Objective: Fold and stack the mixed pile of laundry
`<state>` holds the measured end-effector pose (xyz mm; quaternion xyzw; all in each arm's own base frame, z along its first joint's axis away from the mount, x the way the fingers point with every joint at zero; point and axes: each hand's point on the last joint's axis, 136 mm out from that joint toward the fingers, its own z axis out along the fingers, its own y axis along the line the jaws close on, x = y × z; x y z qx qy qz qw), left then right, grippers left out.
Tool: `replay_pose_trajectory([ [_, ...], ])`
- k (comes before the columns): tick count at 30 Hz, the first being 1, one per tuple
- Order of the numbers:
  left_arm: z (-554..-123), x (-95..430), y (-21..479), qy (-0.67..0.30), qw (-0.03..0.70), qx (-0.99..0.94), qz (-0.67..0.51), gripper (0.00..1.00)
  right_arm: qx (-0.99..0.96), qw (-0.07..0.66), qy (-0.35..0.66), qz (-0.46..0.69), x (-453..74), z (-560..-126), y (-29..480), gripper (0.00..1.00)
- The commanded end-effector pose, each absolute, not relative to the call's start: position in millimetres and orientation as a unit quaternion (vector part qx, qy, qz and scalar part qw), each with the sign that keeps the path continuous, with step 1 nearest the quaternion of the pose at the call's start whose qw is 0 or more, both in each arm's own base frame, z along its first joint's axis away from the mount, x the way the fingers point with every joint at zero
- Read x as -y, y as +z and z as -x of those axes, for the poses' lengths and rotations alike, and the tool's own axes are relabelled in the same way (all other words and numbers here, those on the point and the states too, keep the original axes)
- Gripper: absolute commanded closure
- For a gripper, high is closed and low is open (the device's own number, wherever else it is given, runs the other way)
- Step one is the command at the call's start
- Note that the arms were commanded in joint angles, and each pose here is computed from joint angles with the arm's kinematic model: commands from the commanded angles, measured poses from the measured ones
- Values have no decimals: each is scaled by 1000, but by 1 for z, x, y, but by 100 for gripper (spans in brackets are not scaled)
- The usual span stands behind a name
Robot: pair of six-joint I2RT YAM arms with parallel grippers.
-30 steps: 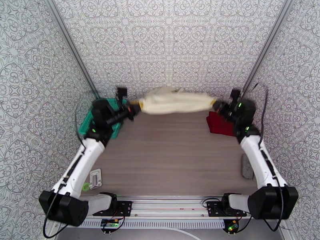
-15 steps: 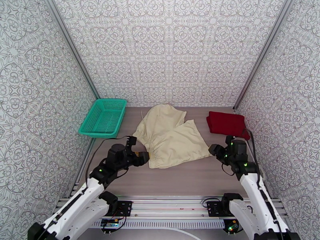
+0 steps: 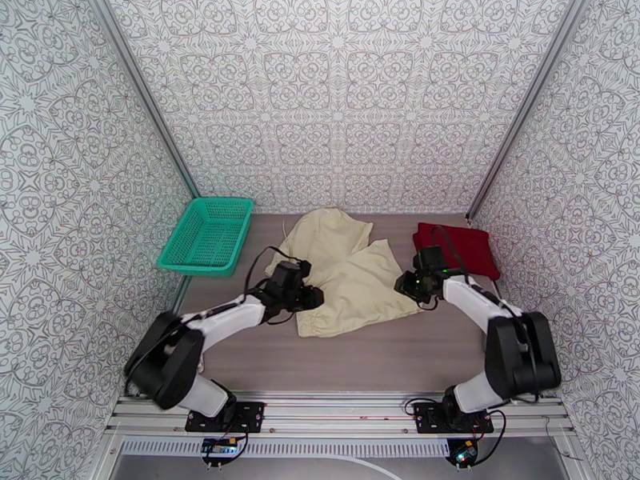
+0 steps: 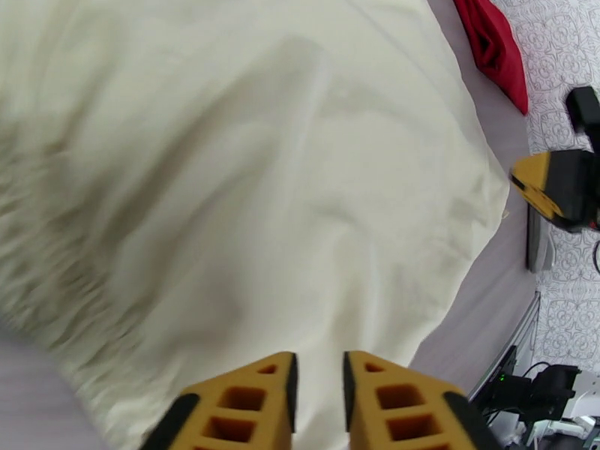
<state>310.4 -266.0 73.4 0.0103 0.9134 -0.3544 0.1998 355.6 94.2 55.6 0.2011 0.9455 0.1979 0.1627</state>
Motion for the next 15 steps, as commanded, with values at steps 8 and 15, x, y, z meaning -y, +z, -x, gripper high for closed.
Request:
replay_pose_trajectory([
  [8, -256, 261, 40, -383, 162, -909, 18, 80, -939, 111, 126, -301, -62, -293, 11, 82],
  [15, -202, 252, 32, -375, 120, -919, 15, 79, -934, 81, 104, -331, -51, -229, 7, 88],
])
